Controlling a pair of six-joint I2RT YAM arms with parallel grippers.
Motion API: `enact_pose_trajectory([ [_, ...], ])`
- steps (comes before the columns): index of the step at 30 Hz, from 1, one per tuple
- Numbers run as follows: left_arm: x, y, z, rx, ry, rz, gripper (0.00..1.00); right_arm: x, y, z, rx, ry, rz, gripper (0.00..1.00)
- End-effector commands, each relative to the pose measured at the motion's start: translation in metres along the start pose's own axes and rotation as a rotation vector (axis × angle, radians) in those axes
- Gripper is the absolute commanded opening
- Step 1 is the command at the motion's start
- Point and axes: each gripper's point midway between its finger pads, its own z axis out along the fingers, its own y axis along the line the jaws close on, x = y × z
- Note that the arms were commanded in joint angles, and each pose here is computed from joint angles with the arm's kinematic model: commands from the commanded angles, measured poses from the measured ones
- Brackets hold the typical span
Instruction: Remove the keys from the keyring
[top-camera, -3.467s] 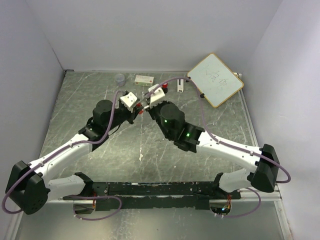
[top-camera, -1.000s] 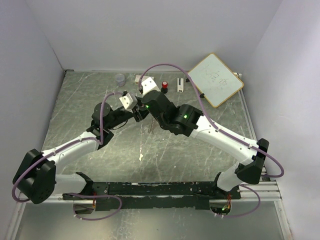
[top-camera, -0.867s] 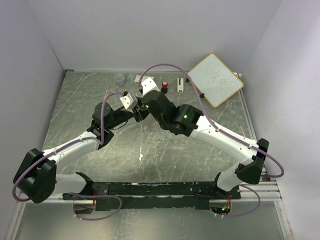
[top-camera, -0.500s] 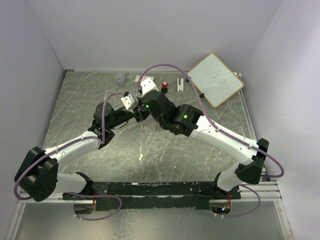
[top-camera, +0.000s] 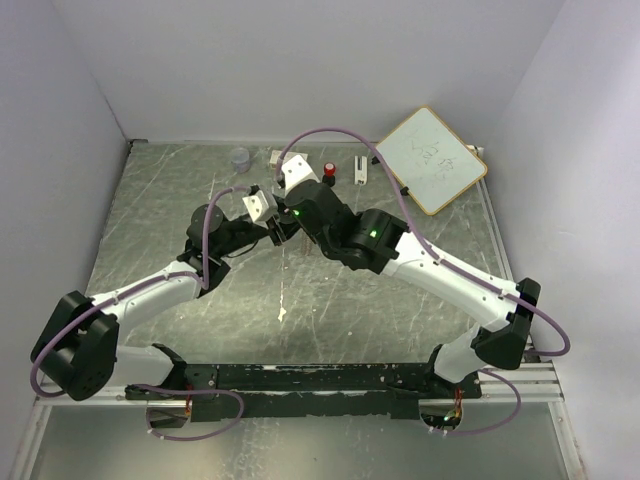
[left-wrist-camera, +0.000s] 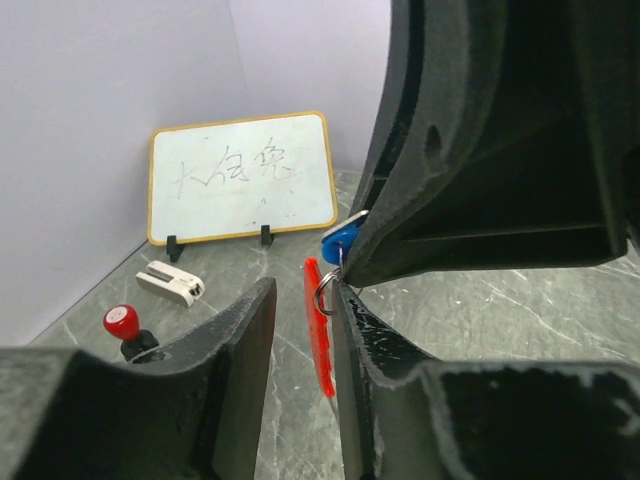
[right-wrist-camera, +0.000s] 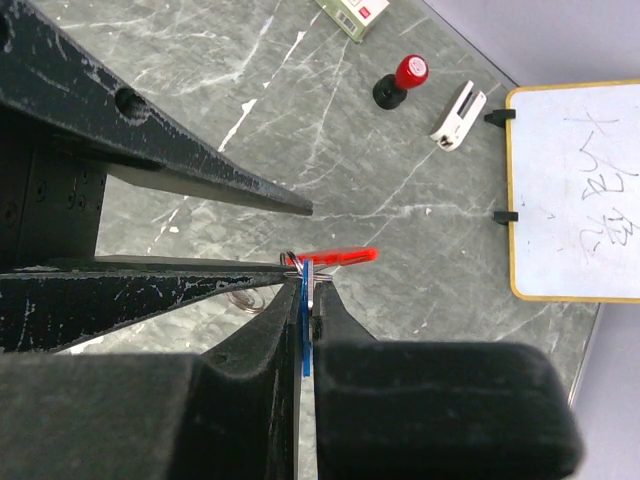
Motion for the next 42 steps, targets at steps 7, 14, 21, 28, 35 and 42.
enact_pose_trajectory([
  [7, -0.025, -0.012, 0.006, 0.075, -0.104, -0.001, 0.16, -0.010, -0.002, -0.007, -0.004, -0.043, 0.023, 0.00],
  [14, -0.026, 0.002, 0.006, -0.005, -0.085, -0.008, 0.07, -0.008, -0.013, -0.009, 0.055, -0.045, 0.034, 0.00],
  [21, -0.027, 0.016, 0.002, -0.095, -0.071, -0.009, 0.07, -0.011, -0.017, -0.013, 0.071, -0.076, 0.055, 0.00],
  [28, -0.040, 0.020, -0.006, -0.143, -0.119, -0.014, 0.07, -0.008, -0.017, -0.012, 0.074, -0.081, 0.068, 0.00],
  [35, -0.058, 0.012, -0.011, -0.123, -0.199, -0.043, 0.07, 0.001, -0.015, -0.005, 0.090, -0.071, 0.066, 0.00],
  [42, -0.066, 0.010, -0.016, -0.128, -0.236, -0.052, 0.07, 0.000, -0.013, -0.003, 0.088, -0.082, 0.064, 0.00],
])
